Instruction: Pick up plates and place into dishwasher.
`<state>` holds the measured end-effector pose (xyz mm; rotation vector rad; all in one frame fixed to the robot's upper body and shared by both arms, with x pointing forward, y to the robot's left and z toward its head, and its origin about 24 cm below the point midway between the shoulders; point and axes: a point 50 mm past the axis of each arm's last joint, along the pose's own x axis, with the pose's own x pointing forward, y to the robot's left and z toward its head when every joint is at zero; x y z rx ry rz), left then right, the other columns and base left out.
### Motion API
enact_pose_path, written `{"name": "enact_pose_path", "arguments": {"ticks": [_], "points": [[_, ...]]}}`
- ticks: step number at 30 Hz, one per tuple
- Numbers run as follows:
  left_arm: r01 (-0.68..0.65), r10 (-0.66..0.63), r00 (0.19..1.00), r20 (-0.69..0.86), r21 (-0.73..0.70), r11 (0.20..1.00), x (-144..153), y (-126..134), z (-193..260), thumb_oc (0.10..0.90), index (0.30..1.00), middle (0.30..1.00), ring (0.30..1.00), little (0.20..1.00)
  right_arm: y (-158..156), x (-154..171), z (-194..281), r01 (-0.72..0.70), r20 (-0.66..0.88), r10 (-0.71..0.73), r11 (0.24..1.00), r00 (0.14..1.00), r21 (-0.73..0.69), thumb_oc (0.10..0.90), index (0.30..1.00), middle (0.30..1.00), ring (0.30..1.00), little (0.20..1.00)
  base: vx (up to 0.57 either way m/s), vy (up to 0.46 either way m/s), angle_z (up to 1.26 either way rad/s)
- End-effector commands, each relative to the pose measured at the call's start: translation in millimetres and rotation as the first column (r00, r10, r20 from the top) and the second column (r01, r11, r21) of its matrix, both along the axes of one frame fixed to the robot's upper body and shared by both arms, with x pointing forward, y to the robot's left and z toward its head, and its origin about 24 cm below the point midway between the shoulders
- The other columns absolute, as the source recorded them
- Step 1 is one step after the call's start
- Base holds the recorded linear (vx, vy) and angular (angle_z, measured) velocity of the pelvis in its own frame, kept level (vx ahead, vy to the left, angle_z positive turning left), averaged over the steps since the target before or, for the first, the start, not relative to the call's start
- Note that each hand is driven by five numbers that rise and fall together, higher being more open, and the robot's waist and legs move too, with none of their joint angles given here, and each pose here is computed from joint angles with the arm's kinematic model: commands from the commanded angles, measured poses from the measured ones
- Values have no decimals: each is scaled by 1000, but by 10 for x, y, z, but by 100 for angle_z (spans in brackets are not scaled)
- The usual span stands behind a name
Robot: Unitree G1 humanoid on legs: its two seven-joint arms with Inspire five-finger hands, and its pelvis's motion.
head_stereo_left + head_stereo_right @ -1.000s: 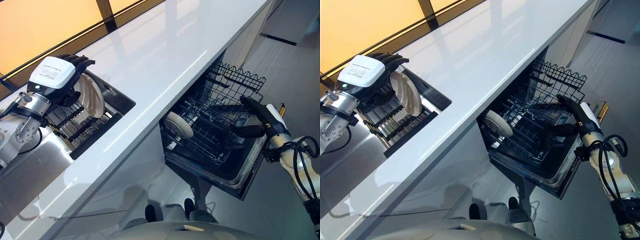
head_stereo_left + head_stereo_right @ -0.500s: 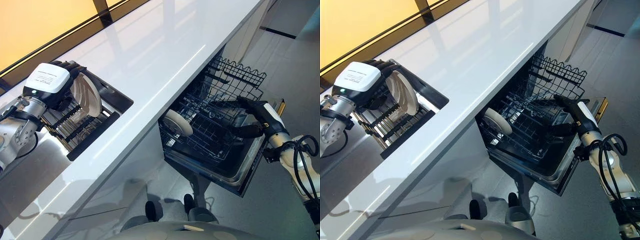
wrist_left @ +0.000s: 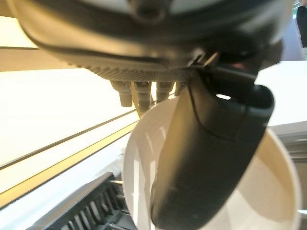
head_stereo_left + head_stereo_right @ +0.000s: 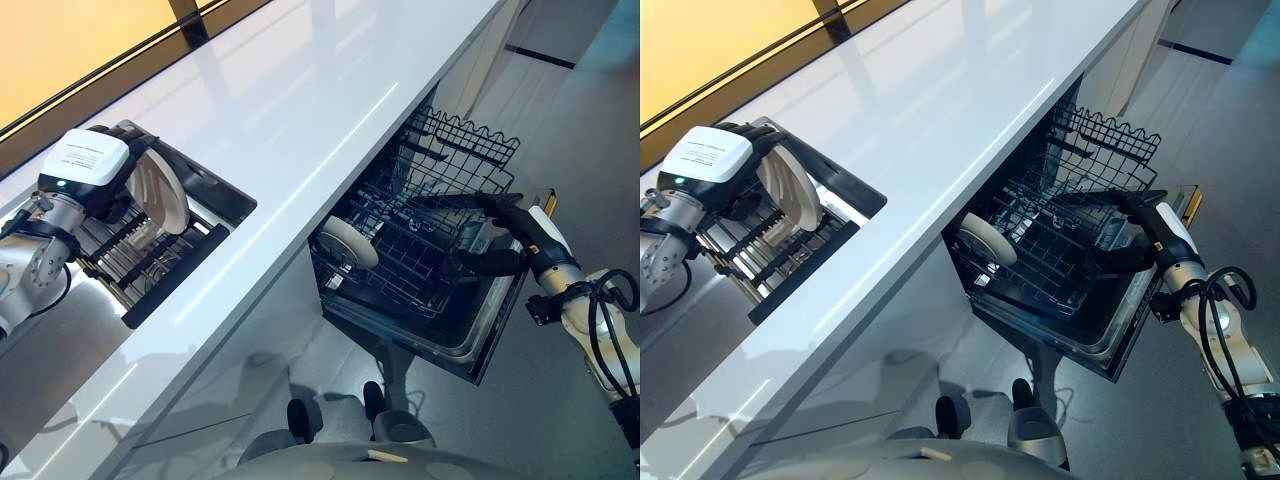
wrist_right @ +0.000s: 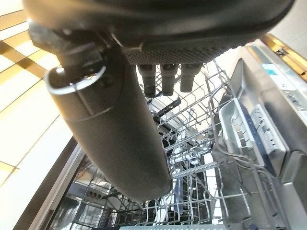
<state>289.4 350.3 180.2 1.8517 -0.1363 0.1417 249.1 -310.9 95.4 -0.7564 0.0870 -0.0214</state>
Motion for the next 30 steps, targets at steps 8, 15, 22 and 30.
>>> {"name": "enact_pose_path", "arguments": {"ticks": [8, 15, 22, 30], "points": [[-102, 102, 969, 227, -12, 995, 158, 142, 613, 800, 900, 900, 900, 900, 6, 114, 682, -59, 242, 88, 990, 966, -124, 800, 900, 900, 900, 900, -7, 7, 0], [-101, 111, 961, 252, -55, 993, 152, 182, 614, 100, 300, 300, 300, 200, 2, 109, 719, -57, 266, 88, 991, 960, -124, 800, 900, 900, 900, 900, -31, 10, -7], [-74, 89, 963, 255, -68, 995, 155, 147, 608, 100, 300, 300, 300, 200, 34, 102, 734, -75, 274, 105, 990, 956, -118, 800, 900, 900, 900, 900, -9, 0, -2], [-42, 68, 939, 337, -82, 996, 130, 131, 704, 100, 300, 300, 300, 200, 99, 123, 823, -100, 323, 132, 988, 937, -114, 800, 900, 900, 900, 900, -10, -29, 0]]}}
